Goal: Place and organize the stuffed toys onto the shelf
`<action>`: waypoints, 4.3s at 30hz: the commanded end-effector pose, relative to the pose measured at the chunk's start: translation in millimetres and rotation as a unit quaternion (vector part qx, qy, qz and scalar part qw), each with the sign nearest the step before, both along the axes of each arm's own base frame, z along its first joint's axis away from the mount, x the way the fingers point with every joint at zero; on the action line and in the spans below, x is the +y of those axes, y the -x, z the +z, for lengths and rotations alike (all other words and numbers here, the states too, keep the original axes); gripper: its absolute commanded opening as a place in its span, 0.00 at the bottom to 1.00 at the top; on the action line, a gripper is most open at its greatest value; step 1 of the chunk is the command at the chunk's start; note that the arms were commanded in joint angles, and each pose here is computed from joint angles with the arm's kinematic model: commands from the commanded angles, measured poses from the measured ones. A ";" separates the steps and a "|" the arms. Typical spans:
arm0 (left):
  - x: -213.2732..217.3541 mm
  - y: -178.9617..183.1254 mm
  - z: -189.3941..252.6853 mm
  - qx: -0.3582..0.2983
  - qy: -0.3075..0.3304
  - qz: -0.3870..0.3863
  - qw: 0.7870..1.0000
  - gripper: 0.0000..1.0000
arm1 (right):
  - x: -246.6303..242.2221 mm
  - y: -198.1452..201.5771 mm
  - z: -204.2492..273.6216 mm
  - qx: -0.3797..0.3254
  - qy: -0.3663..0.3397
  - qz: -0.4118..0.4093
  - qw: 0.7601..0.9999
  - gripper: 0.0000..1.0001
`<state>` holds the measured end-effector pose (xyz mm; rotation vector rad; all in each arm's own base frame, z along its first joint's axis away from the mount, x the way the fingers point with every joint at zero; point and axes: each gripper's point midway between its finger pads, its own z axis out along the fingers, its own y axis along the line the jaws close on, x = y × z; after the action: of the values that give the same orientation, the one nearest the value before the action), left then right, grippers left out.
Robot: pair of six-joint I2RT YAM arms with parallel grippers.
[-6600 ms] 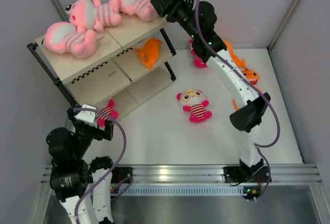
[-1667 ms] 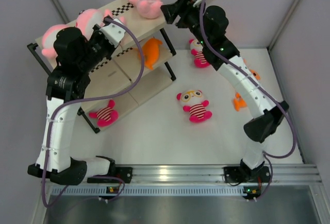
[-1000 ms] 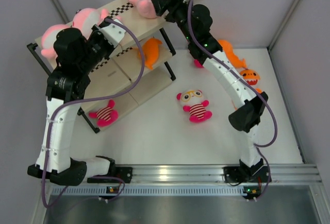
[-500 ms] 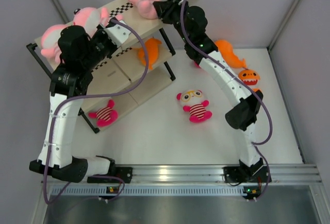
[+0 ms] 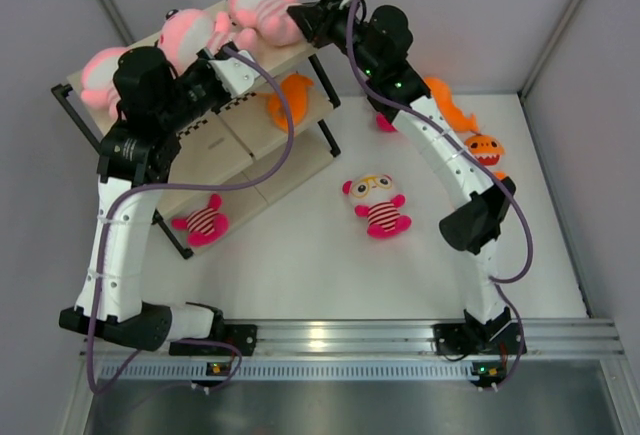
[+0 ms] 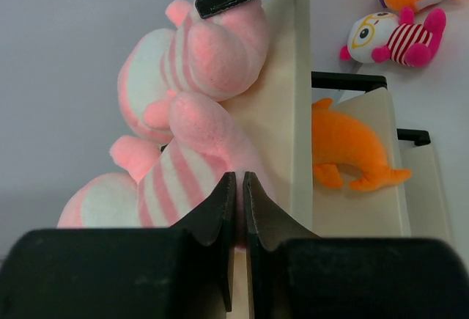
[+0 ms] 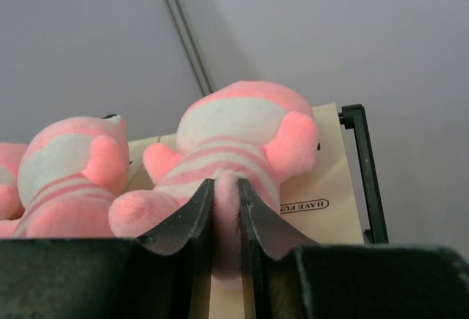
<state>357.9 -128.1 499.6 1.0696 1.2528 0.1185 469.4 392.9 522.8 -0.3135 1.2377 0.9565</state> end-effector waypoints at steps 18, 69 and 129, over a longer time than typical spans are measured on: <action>39.3 5.2 27.8 -0.049 -0.007 0.091 0.995 0.52 | -30.0 32.1 35.3 -0.040 -0.008 0.013 0.999 0.57; 60.1 153.3 3.2 0.083 0.095 0.091 0.988 0.94 | -438.0 141.1 -352.1 0.435 -0.010 -0.489 0.756 0.80; 145.2 246.3 -319.6 0.351 0.028 0.336 0.874 0.99 | 11.1 237.3 -125.6 0.264 0.174 0.013 0.949 0.00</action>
<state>106.5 14.9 176.7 0.6189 2.2765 0.2141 238.1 382.7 372.5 -0.3939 1.9396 0.7394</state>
